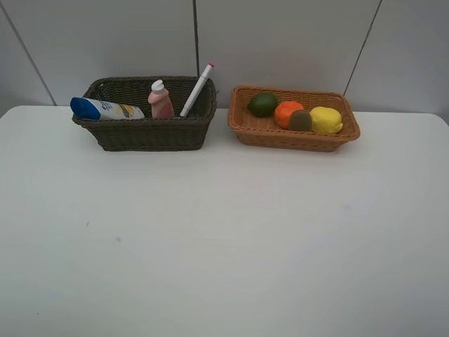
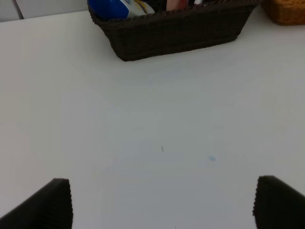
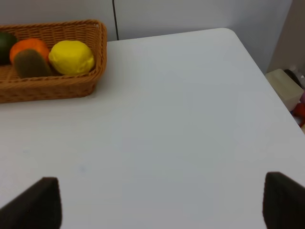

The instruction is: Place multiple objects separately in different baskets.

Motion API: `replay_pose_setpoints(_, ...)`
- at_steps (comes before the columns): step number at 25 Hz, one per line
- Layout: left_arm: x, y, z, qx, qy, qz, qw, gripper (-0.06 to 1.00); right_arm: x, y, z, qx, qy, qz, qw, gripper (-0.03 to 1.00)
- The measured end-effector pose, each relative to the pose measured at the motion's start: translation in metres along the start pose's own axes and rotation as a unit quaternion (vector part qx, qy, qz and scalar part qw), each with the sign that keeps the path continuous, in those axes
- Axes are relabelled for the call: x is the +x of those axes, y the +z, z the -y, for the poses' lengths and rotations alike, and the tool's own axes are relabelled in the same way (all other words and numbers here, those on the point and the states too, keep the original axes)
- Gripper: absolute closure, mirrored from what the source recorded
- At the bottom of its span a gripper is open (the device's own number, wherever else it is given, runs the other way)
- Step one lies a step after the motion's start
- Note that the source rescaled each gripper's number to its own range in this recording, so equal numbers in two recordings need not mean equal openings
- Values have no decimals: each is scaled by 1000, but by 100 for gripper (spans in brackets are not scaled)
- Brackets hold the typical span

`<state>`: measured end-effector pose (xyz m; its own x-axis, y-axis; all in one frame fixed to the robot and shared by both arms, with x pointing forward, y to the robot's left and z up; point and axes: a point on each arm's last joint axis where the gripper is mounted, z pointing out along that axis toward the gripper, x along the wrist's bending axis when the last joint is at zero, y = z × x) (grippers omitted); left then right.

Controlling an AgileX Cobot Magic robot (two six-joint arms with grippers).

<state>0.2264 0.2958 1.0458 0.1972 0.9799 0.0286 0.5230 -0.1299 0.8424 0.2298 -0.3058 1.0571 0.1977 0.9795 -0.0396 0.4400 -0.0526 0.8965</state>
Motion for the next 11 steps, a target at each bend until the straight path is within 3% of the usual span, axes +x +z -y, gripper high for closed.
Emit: replay_pose_setpoints(11,0,0,0,0,0,0,1000,-6,0,0,0,0,0,0,1000,-3)
